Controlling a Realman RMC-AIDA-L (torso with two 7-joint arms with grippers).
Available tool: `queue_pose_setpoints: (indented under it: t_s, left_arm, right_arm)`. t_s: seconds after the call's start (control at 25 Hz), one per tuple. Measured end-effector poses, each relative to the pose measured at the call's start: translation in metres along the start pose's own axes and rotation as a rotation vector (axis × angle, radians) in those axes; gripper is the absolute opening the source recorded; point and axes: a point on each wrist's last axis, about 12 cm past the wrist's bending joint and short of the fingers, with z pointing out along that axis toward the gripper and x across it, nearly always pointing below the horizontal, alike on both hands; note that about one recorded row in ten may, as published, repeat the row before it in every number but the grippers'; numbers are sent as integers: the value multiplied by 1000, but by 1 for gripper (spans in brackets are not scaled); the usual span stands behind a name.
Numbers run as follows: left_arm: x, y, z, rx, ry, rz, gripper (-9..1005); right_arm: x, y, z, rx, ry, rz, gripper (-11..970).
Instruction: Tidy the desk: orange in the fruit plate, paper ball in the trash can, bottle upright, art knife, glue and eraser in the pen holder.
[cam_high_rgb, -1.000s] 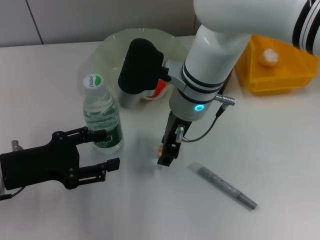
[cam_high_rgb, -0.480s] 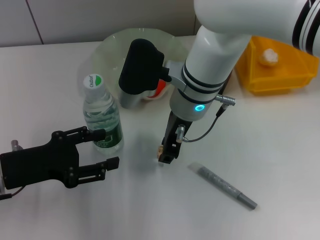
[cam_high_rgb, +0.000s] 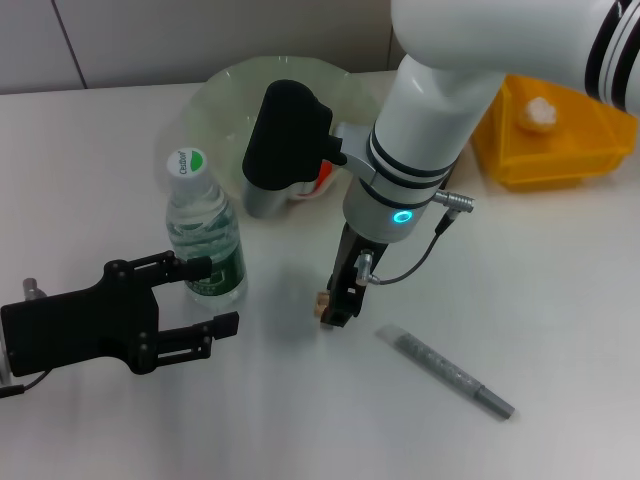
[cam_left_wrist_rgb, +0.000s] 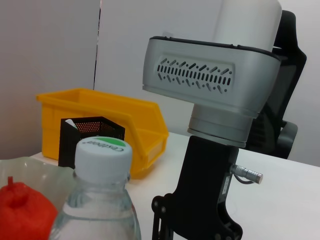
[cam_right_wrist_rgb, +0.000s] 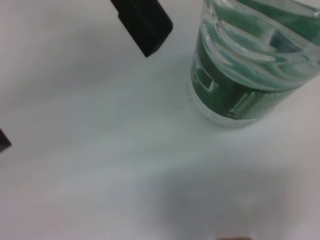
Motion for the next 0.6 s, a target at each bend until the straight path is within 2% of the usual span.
queue_pose_setpoints:
  t_s: [0.24, 0.48, 0.6]
  left_arm:
    - [-2, 1, 2, 5, -1, 3, 756]
    - [-2, 1, 3, 7, -2, 3, 757]
    - [-2, 1, 3, 7, -2, 2, 757]
  right_arm:
    - [0, 0, 1, 0, -5, -9, 354]
    - [-1, 0, 0, 0, -8, -13, 242]
    - [-4, 0, -6, -1, -16, -17, 249]
